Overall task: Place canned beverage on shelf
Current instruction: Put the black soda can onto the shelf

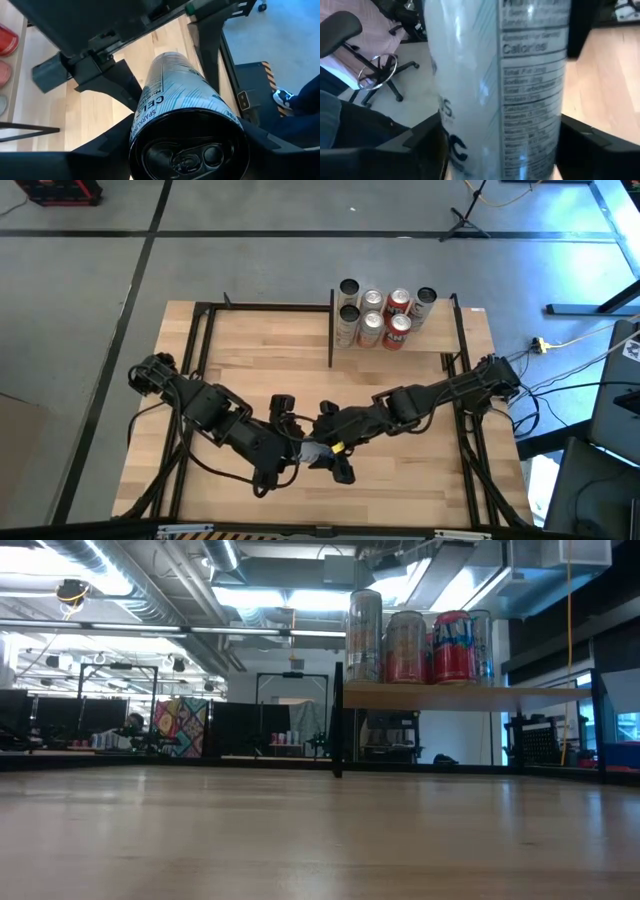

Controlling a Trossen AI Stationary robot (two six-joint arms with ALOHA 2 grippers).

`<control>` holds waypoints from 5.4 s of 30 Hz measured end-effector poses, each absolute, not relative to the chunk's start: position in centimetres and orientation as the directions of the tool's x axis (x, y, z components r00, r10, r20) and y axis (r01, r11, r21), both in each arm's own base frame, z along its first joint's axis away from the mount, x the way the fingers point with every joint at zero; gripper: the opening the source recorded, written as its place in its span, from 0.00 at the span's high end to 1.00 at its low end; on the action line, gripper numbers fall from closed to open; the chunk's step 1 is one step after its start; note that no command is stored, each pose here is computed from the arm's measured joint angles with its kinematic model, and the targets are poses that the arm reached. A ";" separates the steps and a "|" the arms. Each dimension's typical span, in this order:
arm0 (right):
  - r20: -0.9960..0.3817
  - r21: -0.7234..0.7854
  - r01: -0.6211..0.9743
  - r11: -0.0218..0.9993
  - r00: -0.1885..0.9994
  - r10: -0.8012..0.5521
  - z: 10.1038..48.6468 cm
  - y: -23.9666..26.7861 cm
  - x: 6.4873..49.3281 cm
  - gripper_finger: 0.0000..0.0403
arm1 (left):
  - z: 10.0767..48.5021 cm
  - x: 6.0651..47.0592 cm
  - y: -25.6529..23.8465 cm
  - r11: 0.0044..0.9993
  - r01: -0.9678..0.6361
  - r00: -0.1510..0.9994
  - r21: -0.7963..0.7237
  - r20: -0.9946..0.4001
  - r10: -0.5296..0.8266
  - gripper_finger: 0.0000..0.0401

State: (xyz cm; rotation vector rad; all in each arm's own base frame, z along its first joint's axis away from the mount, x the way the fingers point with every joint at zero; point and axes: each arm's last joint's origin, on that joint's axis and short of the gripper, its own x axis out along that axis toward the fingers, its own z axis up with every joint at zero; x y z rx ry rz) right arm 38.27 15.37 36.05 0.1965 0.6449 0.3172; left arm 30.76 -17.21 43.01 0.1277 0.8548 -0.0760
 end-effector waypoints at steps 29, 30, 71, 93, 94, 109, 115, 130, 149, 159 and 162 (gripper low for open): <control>-0.623 -0.024 -0.034 0.999 0.782 0.012 43.1 9.4 25.9 0.44 | 45.8 25.3 -15.7 0.966 -0.193 0.704 0.171 -0.661 0.258 0.27; -0.614 -0.029 -0.020 0.999 0.789 -0.002 43.0 9.1 25.1 0.44 | 45.8 25.3 -15.6 0.964 -0.204 0.697 0.169 -0.667 0.264 0.27; -0.178 0.084 0.622 0.779 0.778 -0.602 26.6 -3.6 9.3 0.43 | 45.7 27.9 -10.5 0.923 -0.330 0.631 0.197 -0.681 0.371 0.27; -0.155 0.120 0.628 0.769 0.777 -0.610 24.2 -7.2 8.4 0.43 | 45.7 28.4 -9.1 0.913 -0.334 0.613 0.232 -0.683 0.398 0.27; -0.151 0.118 0.625 0.772 0.779 -0.608 24.2 -7.2 8.4 0.43 | 45.7 28.4 -9.1 0.913 -0.335 0.612 0.233 -0.683 0.399 0.27; -0.141 0.070 0.603 0.794 0.794 -0.591 24.3 -8.2 8.7 0.43 | 45.6 28.8 -7.7 0.908 -0.346 0.594 0.238 -0.694 0.408 0.27; -0.166 0.071 0.593 0.802 0.800 -0.577 24.1 -8.4 8.9 0.43 | 45.7 28.9 -7.7 0.909 -0.347 0.599 0.232 -0.690 0.405 0.27; -0.207 0.047 0.610 0.791 0.781 -0.590 23.7 -8.9 9.3 0.37 | 45.7 28.9 -7.7 0.909 -0.347 0.601 0.231 -0.689 0.404 0.27; -0.207 0.047 0.618 0.785 0.775 -0.597 23.7 -8.7 9.1 0.21 | 45.7 28.9 -7.7 0.918 -0.328 0.601 0.223 -0.700 0.385 0.27; -0.172 0.036 0.638 0.769 0.762 -0.624 24.0 -8.9 9.2 0.22 | 45.7 28.9 -7.7 0.919 -0.326 0.602 0.221 -0.701 0.382 0.27; -0.162 0.035 0.638 0.770 0.763 -0.625 24.1 -9.0 9.3 0.22 | 45.6 28.9 -7.8 0.920 -0.324 0.601 0.220 -0.703 0.380 0.27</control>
